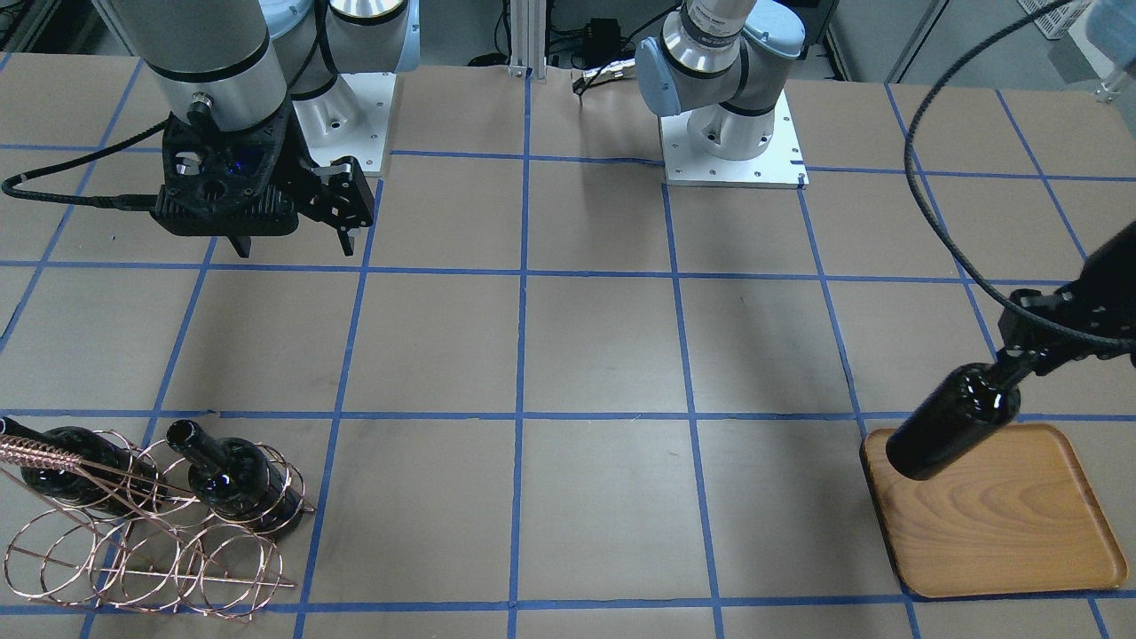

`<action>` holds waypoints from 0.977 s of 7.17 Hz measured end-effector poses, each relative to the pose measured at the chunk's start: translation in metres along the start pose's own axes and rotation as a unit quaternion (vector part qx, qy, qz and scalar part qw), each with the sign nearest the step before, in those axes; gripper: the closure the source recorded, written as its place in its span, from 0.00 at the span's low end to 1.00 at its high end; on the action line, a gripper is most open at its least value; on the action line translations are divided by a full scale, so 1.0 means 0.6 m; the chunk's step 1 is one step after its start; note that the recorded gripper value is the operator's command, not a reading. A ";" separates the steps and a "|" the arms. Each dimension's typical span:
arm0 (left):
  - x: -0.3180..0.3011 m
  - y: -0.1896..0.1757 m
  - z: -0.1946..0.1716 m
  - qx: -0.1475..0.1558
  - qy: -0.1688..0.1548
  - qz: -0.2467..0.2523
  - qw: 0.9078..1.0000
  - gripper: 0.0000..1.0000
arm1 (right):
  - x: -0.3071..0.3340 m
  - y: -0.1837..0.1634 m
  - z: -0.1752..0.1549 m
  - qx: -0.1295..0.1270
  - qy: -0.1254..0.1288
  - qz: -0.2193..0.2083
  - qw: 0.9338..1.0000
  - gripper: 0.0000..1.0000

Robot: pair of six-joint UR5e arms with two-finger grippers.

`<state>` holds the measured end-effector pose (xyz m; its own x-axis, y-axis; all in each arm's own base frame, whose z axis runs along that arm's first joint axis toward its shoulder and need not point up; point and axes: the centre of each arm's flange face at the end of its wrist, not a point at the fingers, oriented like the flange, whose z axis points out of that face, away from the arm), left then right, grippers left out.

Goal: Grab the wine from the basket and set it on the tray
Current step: 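Lift the bottle with the left gripper and carry it over the wooden tray, then lower the bottle onto the wooden tray with the left gripper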

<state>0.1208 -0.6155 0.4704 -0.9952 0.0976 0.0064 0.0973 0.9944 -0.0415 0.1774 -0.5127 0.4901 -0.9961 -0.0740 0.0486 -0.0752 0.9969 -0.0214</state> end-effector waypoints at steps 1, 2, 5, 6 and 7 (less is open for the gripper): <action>-0.053 -0.010 0.014 0.003 -0.002 -0.006 1.000 0.98 | 0.000 0.000 0.000 0.000 0.000 0.000 1.000 0.00; -0.101 -0.014 0.030 0.006 -0.005 -0.007 1.000 0.98 | 0.000 0.000 0.000 0.000 0.001 0.000 1.000 0.00; -0.213 -0.006 0.064 0.012 -0.014 -0.007 1.000 0.97 | 0.000 0.001 -0.001 0.000 0.000 0.000 1.000 0.00; -0.232 -0.008 0.072 0.015 -0.021 -0.007 1.000 0.97 | 0.000 0.001 -0.001 0.000 0.000 0.000 1.000 0.00; -0.254 -0.007 0.080 0.018 -0.025 -0.006 1.000 0.95 | 0.000 0.001 -0.001 0.000 0.000 0.000 1.000 0.00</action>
<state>0.2713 -0.6363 0.4216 -0.9957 0.0817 -0.0428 0.0848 0.9933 -0.0779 0.1773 -0.5123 0.4905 -0.9960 -0.0744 0.0490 -0.0755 0.9969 -0.0215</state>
